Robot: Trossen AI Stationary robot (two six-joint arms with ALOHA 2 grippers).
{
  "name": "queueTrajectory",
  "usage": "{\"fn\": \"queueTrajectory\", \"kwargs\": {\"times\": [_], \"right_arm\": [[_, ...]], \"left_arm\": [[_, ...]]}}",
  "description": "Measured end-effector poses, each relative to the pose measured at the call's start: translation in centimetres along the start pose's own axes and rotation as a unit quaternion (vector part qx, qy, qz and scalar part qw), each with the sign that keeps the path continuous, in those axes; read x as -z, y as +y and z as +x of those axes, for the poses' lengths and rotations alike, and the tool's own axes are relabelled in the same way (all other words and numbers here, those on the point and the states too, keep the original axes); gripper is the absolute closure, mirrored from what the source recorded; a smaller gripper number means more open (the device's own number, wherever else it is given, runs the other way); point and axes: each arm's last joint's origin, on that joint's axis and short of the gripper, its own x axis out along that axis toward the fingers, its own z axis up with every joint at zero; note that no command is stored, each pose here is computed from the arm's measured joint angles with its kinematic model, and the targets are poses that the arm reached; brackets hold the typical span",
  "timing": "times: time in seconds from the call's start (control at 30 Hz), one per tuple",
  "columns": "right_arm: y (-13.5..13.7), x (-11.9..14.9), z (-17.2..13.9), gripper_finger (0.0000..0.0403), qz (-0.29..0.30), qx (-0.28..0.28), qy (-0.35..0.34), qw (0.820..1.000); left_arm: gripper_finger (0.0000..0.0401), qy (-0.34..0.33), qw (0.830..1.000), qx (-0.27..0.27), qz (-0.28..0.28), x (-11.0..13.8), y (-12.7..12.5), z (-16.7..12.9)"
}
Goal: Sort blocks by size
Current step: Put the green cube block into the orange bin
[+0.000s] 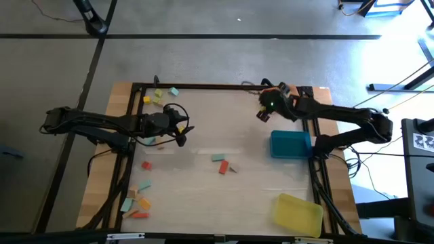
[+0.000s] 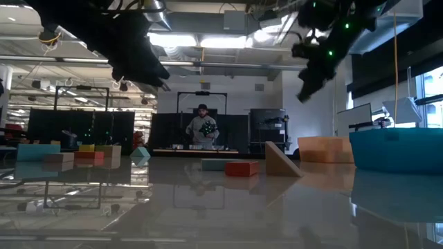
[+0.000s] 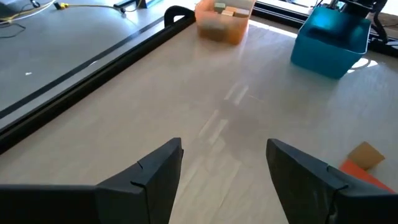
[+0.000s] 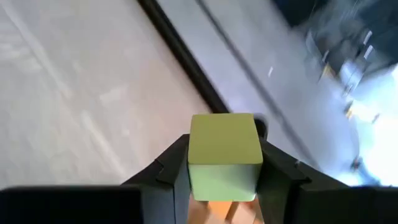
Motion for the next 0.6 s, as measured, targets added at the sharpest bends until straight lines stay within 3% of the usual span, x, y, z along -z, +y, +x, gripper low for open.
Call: {"fn": "queueTrajectory", "kwargs": {"times": [0.33,0.6], "right_arm": [[-5.3,2.1,3.6,0.0268,0.144,-0.002,0.085,0.986],[-7.6,3.7,6.3,0.0224,0.206,0.012,0.133,0.969]], "left_arm": [[0.018,0.001,1.0,0.0,0.004,0.0,0.0,0.0],[0.018,0.002,1.0,-0.001,0.004,0.0,0.0,0.0]]}}
